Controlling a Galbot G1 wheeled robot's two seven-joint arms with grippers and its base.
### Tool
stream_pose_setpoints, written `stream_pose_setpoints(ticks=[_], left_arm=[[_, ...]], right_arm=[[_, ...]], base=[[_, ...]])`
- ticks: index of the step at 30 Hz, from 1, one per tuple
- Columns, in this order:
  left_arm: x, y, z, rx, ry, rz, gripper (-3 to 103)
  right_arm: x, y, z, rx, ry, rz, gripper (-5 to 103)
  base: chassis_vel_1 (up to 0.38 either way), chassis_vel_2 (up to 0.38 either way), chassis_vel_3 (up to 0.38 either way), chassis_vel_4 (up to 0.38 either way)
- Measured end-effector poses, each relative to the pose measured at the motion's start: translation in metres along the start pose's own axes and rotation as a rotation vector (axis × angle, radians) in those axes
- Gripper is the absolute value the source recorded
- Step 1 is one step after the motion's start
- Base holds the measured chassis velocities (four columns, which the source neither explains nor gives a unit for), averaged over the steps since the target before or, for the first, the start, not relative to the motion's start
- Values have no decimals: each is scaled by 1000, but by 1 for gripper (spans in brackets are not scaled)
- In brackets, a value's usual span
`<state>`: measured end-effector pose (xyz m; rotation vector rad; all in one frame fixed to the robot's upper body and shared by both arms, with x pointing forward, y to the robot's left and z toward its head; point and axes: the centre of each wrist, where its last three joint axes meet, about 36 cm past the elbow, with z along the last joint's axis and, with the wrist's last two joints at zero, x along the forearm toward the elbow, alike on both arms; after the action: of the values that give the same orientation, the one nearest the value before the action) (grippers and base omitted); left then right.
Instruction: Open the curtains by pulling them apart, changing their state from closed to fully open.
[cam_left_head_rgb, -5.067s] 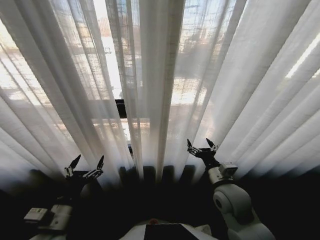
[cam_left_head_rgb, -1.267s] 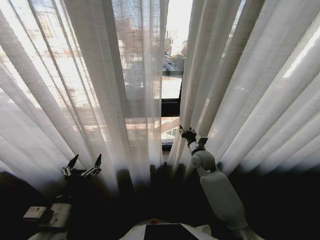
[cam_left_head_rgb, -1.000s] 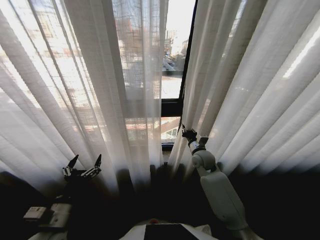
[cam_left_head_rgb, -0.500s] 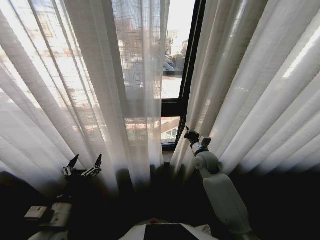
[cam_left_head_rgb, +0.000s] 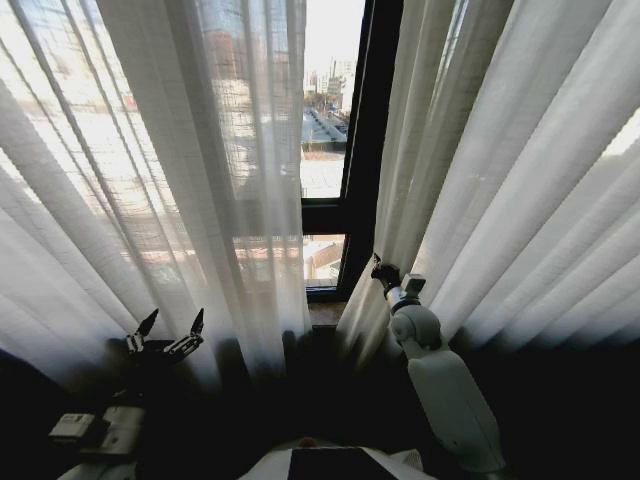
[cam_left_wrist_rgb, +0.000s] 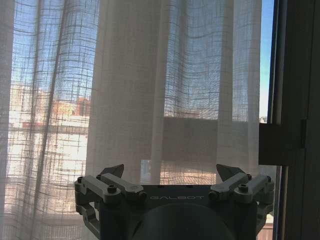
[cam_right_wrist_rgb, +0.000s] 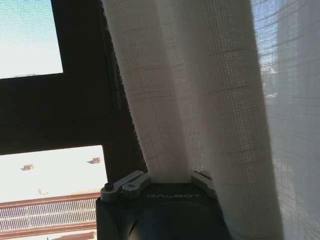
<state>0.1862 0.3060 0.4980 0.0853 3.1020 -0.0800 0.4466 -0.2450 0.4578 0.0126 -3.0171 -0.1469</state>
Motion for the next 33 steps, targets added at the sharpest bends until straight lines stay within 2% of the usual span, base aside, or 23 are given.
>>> stream_pose_setpoints(ticks=[33], left_arm=[[0,0,6,3,3,4,100]], right_arm=[[3,-25,-4,-6,-21,64,0]], base=[[-345,-350,342,346]])
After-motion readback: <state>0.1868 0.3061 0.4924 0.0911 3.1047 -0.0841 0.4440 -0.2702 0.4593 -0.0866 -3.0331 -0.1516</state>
